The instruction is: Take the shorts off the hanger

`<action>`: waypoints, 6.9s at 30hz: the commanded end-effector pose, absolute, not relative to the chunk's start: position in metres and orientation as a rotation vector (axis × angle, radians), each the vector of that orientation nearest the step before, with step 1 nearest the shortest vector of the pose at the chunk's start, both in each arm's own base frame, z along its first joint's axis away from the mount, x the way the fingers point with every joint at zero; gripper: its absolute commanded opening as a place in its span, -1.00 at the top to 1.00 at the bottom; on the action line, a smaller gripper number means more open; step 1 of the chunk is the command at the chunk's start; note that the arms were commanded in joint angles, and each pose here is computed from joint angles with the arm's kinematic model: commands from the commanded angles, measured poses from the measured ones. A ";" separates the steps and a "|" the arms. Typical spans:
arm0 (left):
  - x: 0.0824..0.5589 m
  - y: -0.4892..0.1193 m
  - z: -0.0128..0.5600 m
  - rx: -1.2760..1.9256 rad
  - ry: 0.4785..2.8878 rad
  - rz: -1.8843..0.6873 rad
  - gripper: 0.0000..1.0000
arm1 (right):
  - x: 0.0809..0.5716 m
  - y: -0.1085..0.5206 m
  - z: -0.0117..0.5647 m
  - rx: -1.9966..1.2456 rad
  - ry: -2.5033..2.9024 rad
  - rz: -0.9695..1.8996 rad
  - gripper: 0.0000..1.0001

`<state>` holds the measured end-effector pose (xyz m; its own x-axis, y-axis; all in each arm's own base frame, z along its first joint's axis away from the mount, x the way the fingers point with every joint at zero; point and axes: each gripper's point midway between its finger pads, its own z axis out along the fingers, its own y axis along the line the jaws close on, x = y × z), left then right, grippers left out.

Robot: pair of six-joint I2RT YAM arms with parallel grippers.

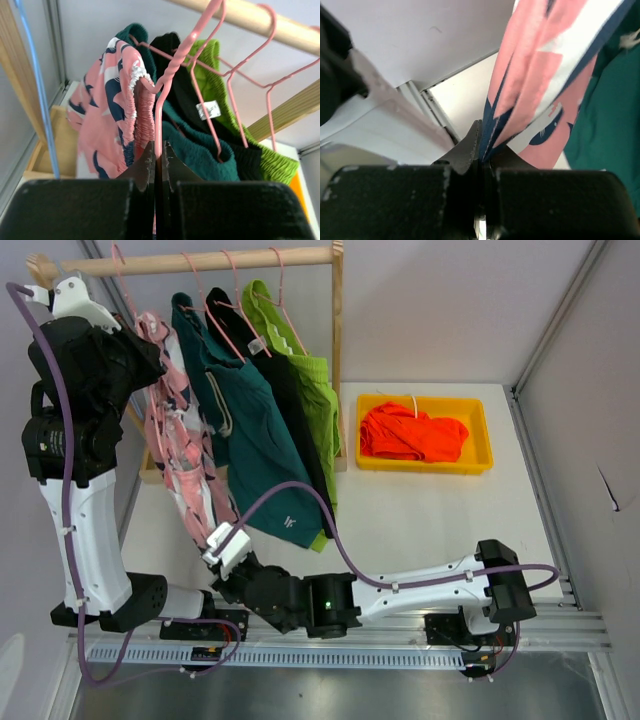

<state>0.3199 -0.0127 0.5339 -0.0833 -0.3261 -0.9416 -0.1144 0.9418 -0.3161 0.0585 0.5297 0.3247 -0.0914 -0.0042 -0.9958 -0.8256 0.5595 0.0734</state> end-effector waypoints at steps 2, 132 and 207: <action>0.319 -0.002 0.575 -0.330 1.502 -0.141 1.00 | 0.049 0.524 0.329 -0.611 1.558 0.842 1.00; 0.451 0.050 0.497 -0.490 1.672 -0.165 1.00 | 0.222 0.216 0.185 -0.068 1.897 0.793 -0.99; 0.476 -0.100 0.468 -0.321 1.747 -0.408 0.45 | 0.198 0.183 0.190 -0.075 1.888 0.639 -0.99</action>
<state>0.4729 -0.0961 0.4529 -0.2539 -0.4296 -0.8666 -0.0204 0.8981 -0.4392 0.1923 0.1845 0.1710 -0.4575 0.2097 -0.8641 -0.3451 0.8538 0.3899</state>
